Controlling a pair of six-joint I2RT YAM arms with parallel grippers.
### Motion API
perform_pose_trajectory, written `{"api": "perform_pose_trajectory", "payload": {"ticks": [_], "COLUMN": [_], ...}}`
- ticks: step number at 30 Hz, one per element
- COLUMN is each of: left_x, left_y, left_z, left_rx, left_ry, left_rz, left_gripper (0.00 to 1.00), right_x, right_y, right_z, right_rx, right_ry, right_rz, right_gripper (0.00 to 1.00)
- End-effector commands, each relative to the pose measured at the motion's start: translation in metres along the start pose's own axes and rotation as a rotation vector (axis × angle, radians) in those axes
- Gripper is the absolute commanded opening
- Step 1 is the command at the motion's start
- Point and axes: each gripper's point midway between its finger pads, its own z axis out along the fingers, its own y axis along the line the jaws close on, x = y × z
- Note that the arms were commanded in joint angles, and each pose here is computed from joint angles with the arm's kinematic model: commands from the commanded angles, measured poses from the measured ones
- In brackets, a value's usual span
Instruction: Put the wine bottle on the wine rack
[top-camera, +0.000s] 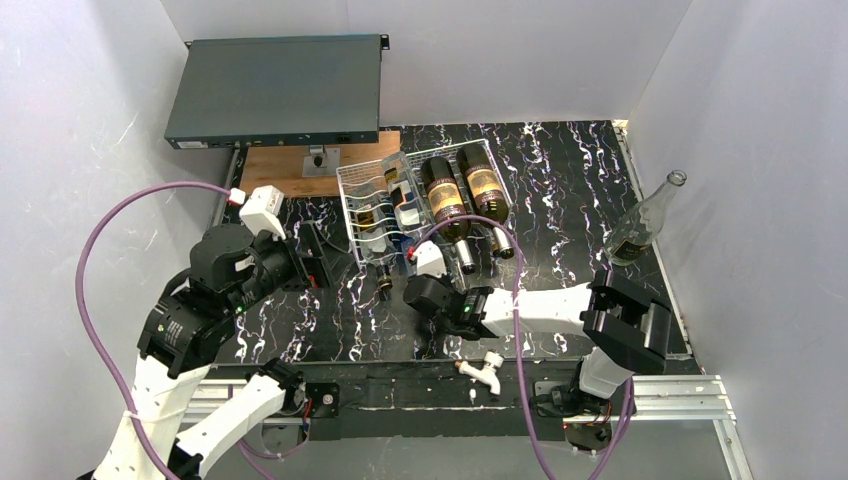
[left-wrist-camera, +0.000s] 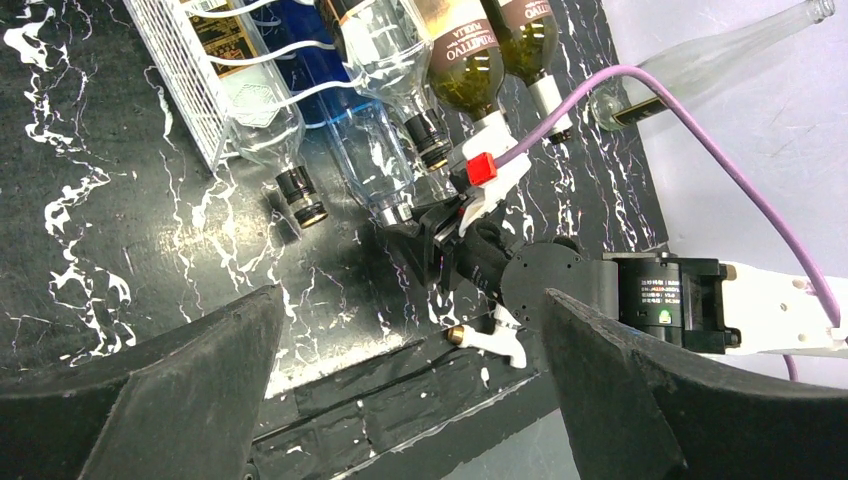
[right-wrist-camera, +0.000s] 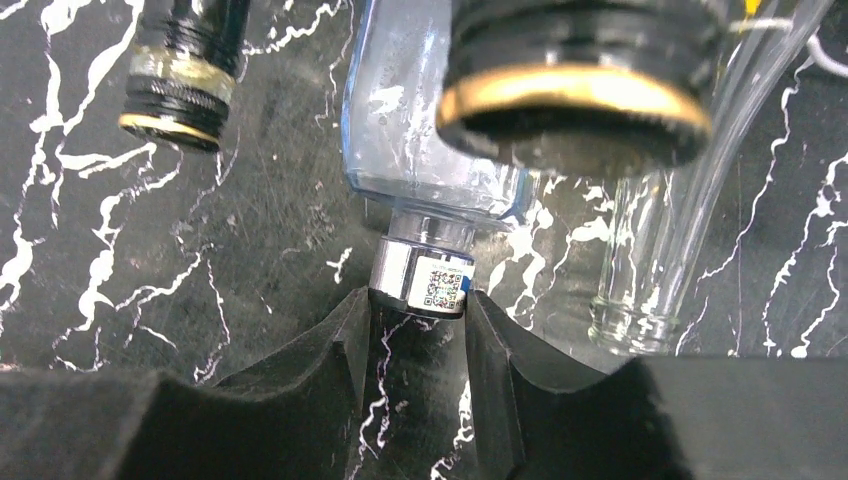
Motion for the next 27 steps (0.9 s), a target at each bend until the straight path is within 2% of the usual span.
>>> {"api": "perform_pose_trajectory", "payload": {"ticks": [1, 8, 11, 17, 20, 27], "left_x": [0.002, 0.003, 0.003, 0.005, 0.006, 0.007], "left_y": [0.004, 0.004, 0.004, 0.006, 0.007, 0.005], "left_z": [-0.004, -0.005, -0.006, -0.009, -0.009, -0.003], "left_rx": [-0.014, -0.012, -0.011, -0.019, -0.022, -0.015], "left_ry": [-0.001, -0.004, -0.006, -0.006, -0.005, 0.011], "left_rz": [0.001, -0.002, -0.003, -0.004, -0.004, -0.004], "left_gripper": [0.98, 0.98, 0.98, 0.98, 0.98, 0.98], "right_x": [-0.035, -0.056, -0.061, -0.057, -0.061, -0.087], "right_y": [0.011, 0.019, 0.02, 0.018, 0.018, 0.019], "right_z": [0.002, 0.004, 0.004, -0.006, -0.016, -0.048], "right_rx": [0.0, 0.004, 0.012, -0.014, -0.037, -0.107], "right_ry": [-0.1, -0.14, -0.141, -0.108, -0.097, -0.12], "right_rz": [0.017, -0.004, -0.014, -0.011, -0.005, 0.022], "right_gripper": [0.37, 0.42, 0.5, 0.74, 0.83, 0.89]}}
